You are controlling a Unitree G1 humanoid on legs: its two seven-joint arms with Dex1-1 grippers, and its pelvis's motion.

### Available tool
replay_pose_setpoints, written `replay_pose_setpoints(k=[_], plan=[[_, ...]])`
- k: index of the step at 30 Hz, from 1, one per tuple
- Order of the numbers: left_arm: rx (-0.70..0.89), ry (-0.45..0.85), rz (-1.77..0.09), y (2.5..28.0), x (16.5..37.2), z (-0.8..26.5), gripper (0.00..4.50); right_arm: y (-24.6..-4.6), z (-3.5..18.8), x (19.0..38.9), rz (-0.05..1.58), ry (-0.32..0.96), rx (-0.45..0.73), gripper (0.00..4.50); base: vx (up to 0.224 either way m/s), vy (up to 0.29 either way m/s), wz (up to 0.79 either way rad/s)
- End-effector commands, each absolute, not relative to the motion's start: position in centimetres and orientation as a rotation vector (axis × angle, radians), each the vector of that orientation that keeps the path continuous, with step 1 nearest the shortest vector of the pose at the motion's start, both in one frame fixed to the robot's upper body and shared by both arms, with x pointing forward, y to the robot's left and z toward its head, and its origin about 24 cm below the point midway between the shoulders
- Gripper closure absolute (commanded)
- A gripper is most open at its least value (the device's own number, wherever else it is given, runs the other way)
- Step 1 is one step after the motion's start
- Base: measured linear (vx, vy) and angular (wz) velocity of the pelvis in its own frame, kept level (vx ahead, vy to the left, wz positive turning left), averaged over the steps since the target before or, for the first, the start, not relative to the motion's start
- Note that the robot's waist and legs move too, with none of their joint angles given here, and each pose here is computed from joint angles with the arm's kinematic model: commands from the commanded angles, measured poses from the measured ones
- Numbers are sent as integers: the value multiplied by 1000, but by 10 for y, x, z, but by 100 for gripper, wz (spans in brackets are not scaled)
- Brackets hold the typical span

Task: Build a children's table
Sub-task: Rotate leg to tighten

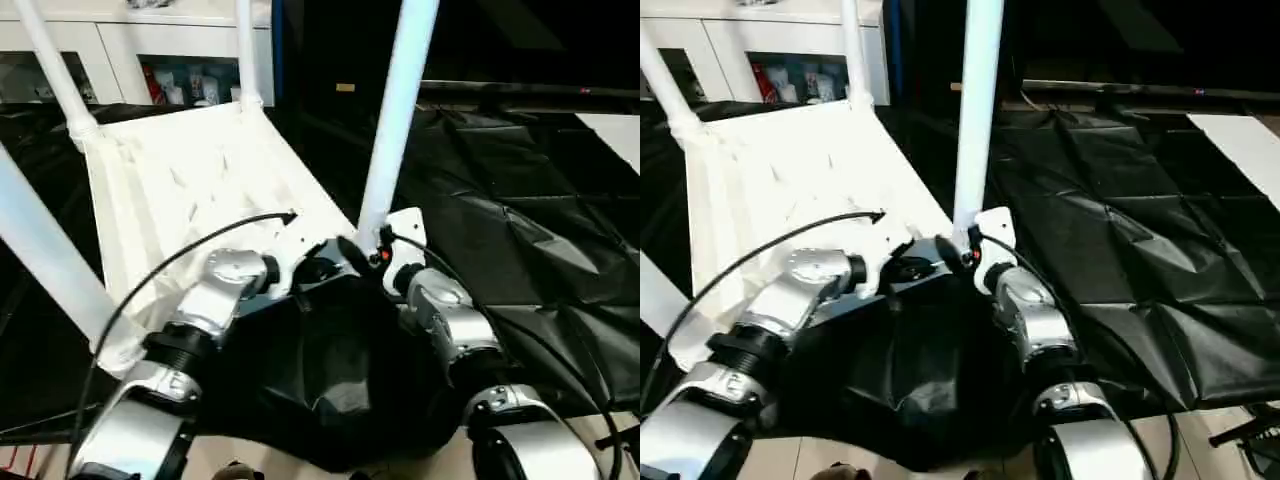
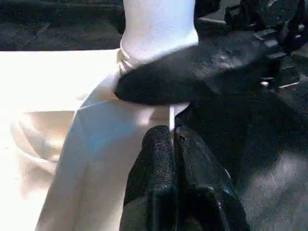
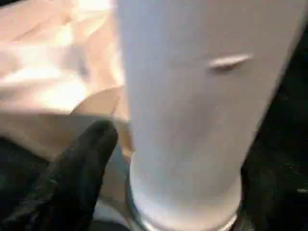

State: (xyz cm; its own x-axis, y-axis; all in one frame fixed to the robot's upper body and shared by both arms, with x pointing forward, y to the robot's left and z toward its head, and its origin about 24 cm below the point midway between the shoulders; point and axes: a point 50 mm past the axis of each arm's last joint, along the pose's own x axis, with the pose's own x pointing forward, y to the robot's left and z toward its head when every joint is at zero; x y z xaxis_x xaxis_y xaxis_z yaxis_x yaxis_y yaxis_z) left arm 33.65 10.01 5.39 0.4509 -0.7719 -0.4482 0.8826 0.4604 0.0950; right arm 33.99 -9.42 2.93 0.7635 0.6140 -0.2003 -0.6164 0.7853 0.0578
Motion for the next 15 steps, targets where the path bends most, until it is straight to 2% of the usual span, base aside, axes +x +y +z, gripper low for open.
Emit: replay_pose_setpoints(k=[1,8,12,15], plan=[[320,230,-1172,82,332,72,450,-74,26,329,876,227,-48,50,0,0,0],[361,264,-1299,94,322,68,450,-98,33,318,1088,218,-105,50,0,0,0],[353,293,-1366,103,315,67,450,-109,36,310,1208,238,-92,50,0,0,0],[351,322,-1414,110,311,66,450,-113,37,304,1283,258,-93,76,0,0,0]])
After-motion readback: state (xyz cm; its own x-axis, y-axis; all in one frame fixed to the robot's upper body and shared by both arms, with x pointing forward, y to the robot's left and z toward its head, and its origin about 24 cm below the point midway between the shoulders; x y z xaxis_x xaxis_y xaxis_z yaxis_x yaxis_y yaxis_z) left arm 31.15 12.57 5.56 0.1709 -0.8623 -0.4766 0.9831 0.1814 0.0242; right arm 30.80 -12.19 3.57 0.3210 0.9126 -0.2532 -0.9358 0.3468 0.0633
